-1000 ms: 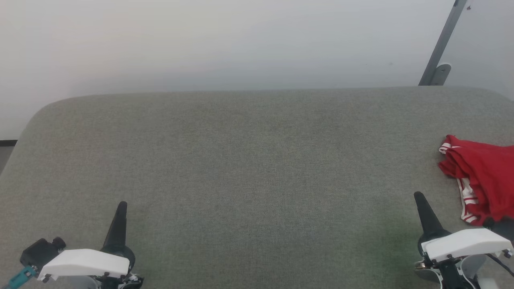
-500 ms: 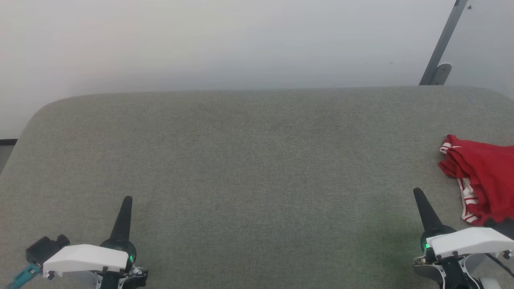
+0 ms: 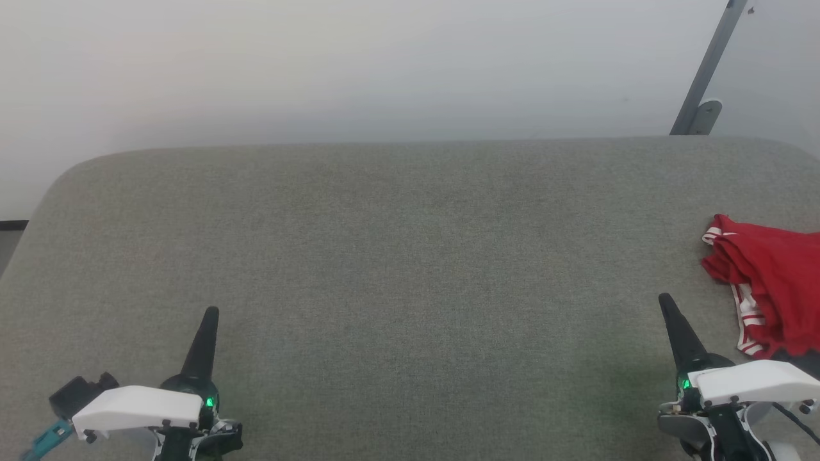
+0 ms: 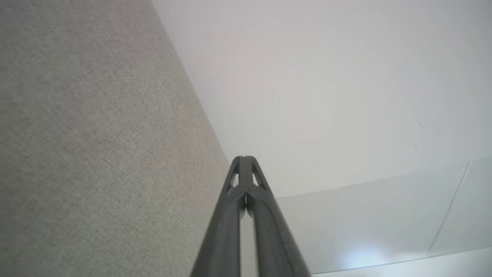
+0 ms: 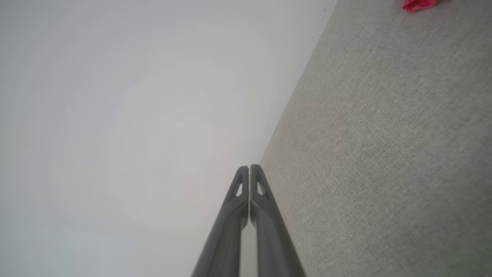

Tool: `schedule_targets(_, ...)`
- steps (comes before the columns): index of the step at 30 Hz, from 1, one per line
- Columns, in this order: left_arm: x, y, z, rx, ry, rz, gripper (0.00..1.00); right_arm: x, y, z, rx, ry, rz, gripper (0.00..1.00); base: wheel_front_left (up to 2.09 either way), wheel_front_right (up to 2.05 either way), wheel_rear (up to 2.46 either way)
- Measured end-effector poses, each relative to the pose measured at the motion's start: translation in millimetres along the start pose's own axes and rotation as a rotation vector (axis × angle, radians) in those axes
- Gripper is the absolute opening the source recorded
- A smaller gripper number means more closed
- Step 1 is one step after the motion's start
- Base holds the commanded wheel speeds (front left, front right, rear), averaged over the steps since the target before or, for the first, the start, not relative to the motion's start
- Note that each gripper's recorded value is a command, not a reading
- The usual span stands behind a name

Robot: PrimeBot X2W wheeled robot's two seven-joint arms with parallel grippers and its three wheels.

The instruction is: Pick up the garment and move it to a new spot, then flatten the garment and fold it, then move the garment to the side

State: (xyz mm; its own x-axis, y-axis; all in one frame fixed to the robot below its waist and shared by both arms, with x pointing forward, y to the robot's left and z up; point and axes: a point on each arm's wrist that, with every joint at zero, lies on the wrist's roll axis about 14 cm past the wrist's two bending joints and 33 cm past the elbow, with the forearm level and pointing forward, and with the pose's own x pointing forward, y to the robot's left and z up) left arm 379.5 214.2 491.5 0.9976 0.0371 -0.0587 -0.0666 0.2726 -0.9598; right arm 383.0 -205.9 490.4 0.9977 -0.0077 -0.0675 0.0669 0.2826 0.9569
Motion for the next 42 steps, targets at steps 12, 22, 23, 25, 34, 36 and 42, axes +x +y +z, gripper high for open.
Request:
schedule_targets(12,2.3,-4.8,-3.9,-0.091,0.012,-0.015,0.0,1.1,4.8,-0.5,0.098,-0.002,0.018,0.0,0.0,0.0,0.0)
schedule_targets(22,3.9,-8.8,-7.5,-0.165,0.021,-0.027,0.0,2.4,9.0,-0.8,0.172,-0.002,0.033,0.0,0.0,0.0,0.0)
schedule_targets(23,4.2,-9.4,-7.7,-0.169,0.021,-0.029,0.0,2.5,9.4,-0.8,0.18,-0.003,0.035,0.0,0.0,0.0,0.0)
schedule_targets(25,4.3,-9.9,-8.0,-0.19,0.021,-0.031,0.0,2.6,10.1,-1.1,0.194,-0.001,0.038,0.0,0.0,0.0,0.0)
schedule_targets(34,6.4,-14.8,-10.0,-0.243,0.029,-0.046,0.0,3.3,13.2,-1.0,0.254,-0.002,0.051,0.0,0.0,0.0,0.0)
schedule_targets(36,6.4,-15.1,-10.3,-0.261,0.029,-0.048,0.0,3.5,14.2,-1.0,0.268,-0.002,0.054,0.0,0.0,0.0,0.0)
schedule_targets(42,6.5,-15.9,-11.1,-0.28,0.032,-0.051,0.0,3.8,15.3,-1.1,0.288,-0.002,0.059,0.0,0.0,0.0,0.0)
